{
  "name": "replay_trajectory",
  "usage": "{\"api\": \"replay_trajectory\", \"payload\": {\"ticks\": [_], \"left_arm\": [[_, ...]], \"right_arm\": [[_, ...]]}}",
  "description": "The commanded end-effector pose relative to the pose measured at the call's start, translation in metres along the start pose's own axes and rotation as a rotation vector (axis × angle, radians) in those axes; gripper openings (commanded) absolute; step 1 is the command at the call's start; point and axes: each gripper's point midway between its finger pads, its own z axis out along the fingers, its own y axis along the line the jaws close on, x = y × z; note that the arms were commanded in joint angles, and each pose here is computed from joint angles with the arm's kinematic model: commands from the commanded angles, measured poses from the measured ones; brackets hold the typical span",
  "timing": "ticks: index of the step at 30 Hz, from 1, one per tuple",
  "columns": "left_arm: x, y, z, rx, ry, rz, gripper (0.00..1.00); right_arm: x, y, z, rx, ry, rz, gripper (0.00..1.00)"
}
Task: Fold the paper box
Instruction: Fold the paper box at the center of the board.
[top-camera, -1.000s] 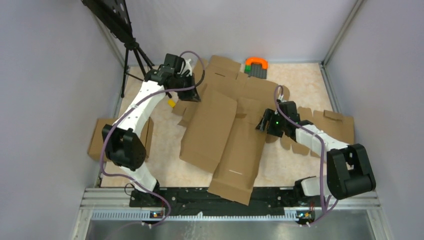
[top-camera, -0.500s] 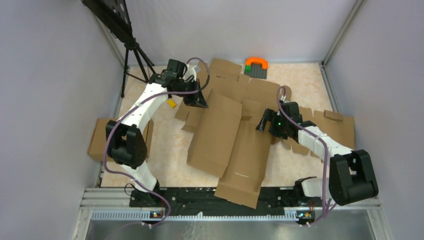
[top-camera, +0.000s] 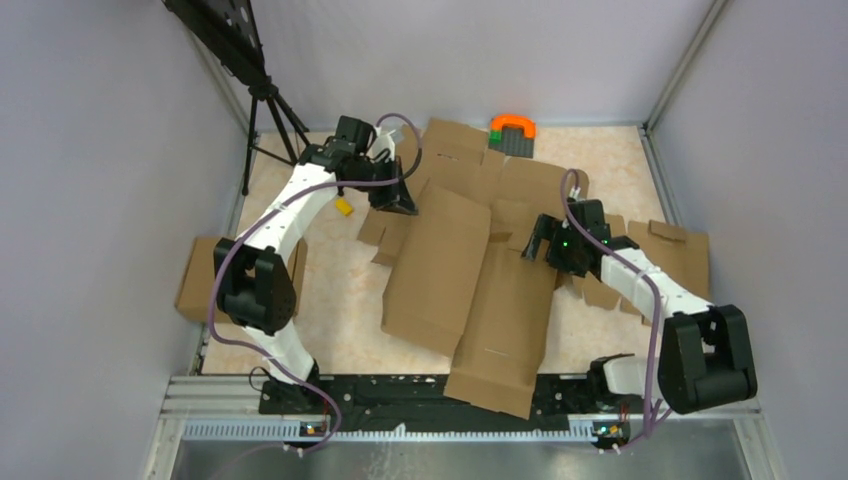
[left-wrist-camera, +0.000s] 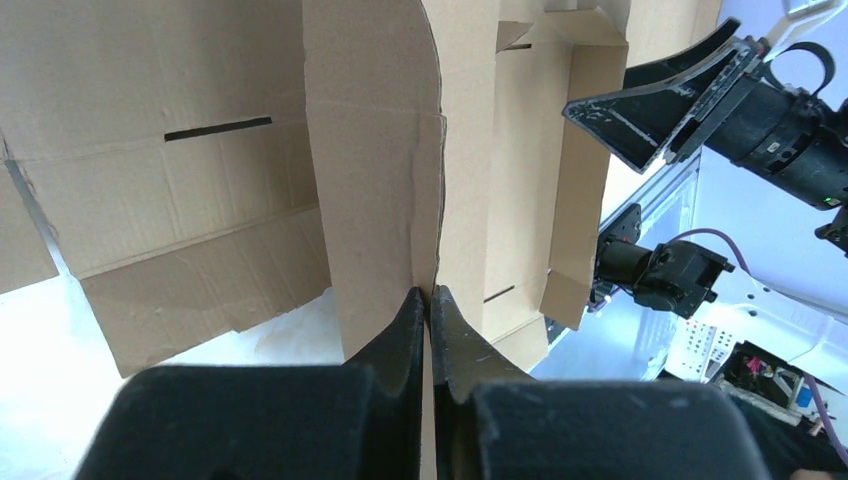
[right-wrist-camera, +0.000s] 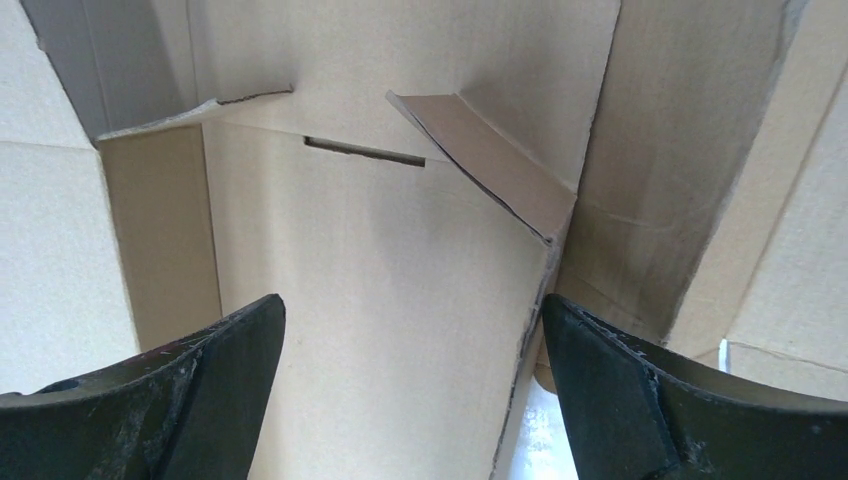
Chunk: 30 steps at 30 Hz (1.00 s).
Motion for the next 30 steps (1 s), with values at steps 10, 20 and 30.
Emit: {"api": "replay_trajectory", "payload": {"ticks": [10,20,30], "left_arm": [[-0.009,-0.027,-0.010,0.057,0.007,0.048,0.00],[-0.020,-0.038,-0.018,0.072,0.009,0.059,0.00],[-0.019,-0.028,-0.013,0.042,0.015,0.060,0.00]], "right_arm": [[0.003,0.016,0.001,-0.106,0.043,0.010,0.95],[0.007,0.002,-0.006,-0.009,0.015,0.013,0.98],[-0.017,-0.008,-0.023,0.097,-0.039,0.031,0.99]]}}
